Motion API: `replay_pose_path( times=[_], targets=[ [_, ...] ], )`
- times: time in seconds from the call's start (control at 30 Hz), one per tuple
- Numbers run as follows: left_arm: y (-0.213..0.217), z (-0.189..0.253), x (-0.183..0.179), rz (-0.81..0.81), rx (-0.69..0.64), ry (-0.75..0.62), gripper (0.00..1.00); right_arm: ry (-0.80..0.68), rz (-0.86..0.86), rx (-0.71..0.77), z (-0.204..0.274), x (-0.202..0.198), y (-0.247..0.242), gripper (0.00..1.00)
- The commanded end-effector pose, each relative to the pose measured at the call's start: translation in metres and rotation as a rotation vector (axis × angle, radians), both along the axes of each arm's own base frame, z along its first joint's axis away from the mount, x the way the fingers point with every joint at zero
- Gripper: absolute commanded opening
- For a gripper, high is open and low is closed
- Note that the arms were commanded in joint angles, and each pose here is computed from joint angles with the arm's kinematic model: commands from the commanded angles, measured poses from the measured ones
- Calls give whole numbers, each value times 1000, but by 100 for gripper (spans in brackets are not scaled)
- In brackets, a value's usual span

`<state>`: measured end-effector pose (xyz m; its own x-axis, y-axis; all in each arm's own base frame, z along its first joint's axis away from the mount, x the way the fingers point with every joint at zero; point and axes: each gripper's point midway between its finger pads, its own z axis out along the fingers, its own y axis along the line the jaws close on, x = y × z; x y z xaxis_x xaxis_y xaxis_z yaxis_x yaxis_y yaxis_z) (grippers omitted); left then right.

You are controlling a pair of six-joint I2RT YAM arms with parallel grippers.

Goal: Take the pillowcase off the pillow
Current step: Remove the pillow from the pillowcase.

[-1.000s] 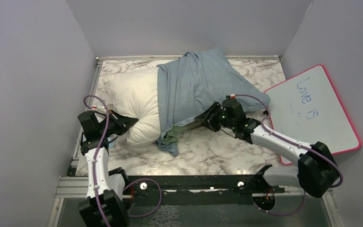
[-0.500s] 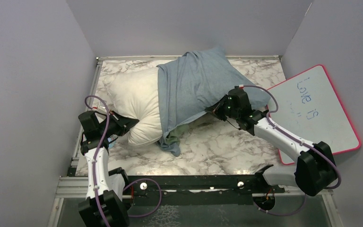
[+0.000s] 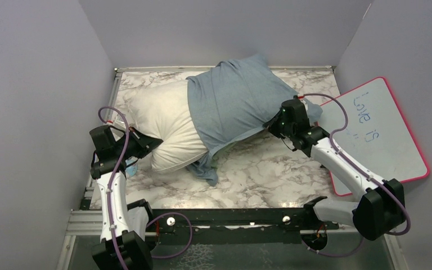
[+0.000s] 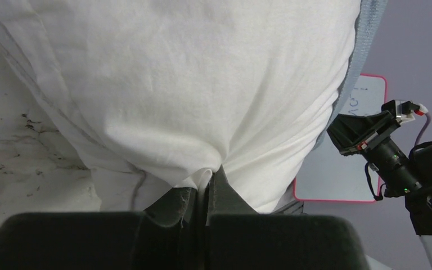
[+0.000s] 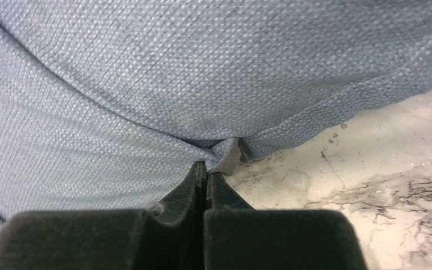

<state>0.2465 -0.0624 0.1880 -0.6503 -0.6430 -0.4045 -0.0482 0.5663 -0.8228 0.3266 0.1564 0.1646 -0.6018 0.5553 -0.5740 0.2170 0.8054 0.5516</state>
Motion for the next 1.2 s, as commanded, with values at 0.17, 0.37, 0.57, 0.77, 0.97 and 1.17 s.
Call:
replay_pose_path(
  times=[0.17,0.37,0.57,0.77,0.97,1.17],
  targets=[
    [4,13,4,-18,50,-51,0,12,424,469,16,-47,91,36],
    [3,13,3,-22,46,-53,0,28,505,542,20,-62,132,49],
    [1,9,0,-23,41,-43,0,121,481,543,1,-54,150,47],
    [-1,8,-2,-29,40,-47,0,229,257,435,-32,-49,121,2],
    [2,3,-3,-9,53,-34,0,97,-86,256,-27,-25,41,5],
    [8,7,0,5,99,-40,0,-60,-160,97,9,4,-19,2]
  ],
)
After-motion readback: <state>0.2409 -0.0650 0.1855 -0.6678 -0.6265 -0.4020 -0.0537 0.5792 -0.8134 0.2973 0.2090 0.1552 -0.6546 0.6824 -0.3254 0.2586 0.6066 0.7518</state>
